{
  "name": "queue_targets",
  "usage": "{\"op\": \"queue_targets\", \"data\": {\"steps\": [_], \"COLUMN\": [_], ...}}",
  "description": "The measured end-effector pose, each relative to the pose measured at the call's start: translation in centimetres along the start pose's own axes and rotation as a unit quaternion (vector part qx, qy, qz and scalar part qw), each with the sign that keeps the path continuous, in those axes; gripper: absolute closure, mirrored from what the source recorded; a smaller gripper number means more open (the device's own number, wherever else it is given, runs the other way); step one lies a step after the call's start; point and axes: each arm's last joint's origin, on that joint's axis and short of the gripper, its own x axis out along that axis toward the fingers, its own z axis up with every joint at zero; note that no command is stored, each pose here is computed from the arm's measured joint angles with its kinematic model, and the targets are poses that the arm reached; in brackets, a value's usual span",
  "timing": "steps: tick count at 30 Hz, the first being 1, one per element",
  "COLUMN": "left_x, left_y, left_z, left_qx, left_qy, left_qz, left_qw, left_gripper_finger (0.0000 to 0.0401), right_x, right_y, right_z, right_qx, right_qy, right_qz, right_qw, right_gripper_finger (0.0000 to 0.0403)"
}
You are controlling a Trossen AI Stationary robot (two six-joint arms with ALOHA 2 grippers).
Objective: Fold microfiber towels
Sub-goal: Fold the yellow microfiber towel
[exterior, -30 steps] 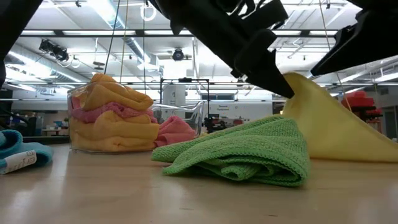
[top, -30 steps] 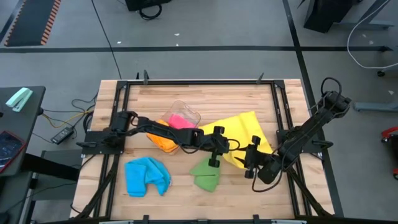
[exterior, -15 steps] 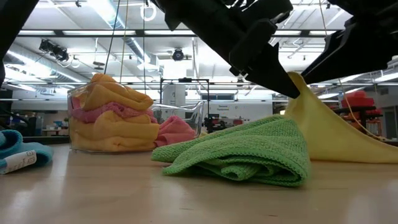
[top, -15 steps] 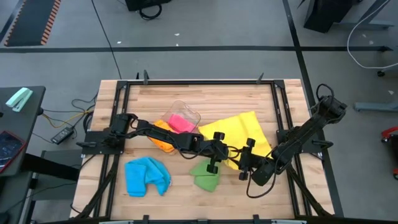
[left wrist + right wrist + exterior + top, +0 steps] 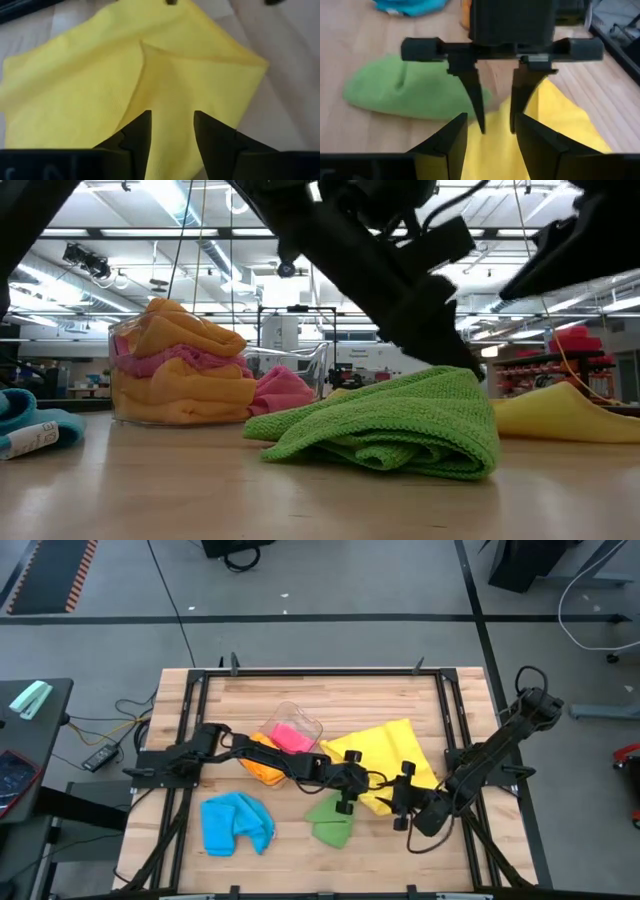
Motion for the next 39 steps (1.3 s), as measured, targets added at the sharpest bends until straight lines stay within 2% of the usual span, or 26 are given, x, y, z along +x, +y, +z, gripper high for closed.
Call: {"op": "queue_targets", "data": {"steps": [5,9,14,23,26,34,39], "left_x": [-0.5,-1.8,-3.3,-4.0,-4.0,-4.0,-4.6], "left_y": [0.1,0.4,0.1,-0.8,-0.7,-0.5,-0.1], "left_z": [0.0,0.4,0.6,0.8,0.7,0.6,0.8], "left_qx": [0.003,0.006,0.008,0.012,0.012,0.011,0.027], "left_qy": [0.018,0.038,0.071,0.081,0.085,0.087,0.091], "left_qz": [-0.003,-0.007,-0.017,-0.027,-0.027,-0.025,-0.022], "left_qw": [1.0,0.999,0.997,0.996,0.996,0.996,0.995], "left_gripper_finger": [0.0245,0.0258,0.0274,0.0291,0.0291,0.029,0.0297], "right_x": [0.6,1.2,2.9,4.6,4.6,4.6,3.8], "right_y": [-1.4,-2.9,-4.4,-5.7,-5.6,-5.6,-5.3], "right_z": [-1.5,-2.5,-3.6,-4.1,-4.1,-4.1,-3.1], "right_qx": [0.008,0.043,0.088,0.128,0.133,0.13,0.122], "right_qy": [0.082,0.135,0.216,0.258,0.26,0.262,0.267], "right_qz": [-0.035,-0.065,-0.031,0.018,0.033,0.036,0.05], "right_qw": [0.996,0.988,0.972,0.957,0.956,0.956,0.955], "right_gripper_finger": [0.023,0.023,0.023,0.0237,0.0262,0.0382,0.0396]}}
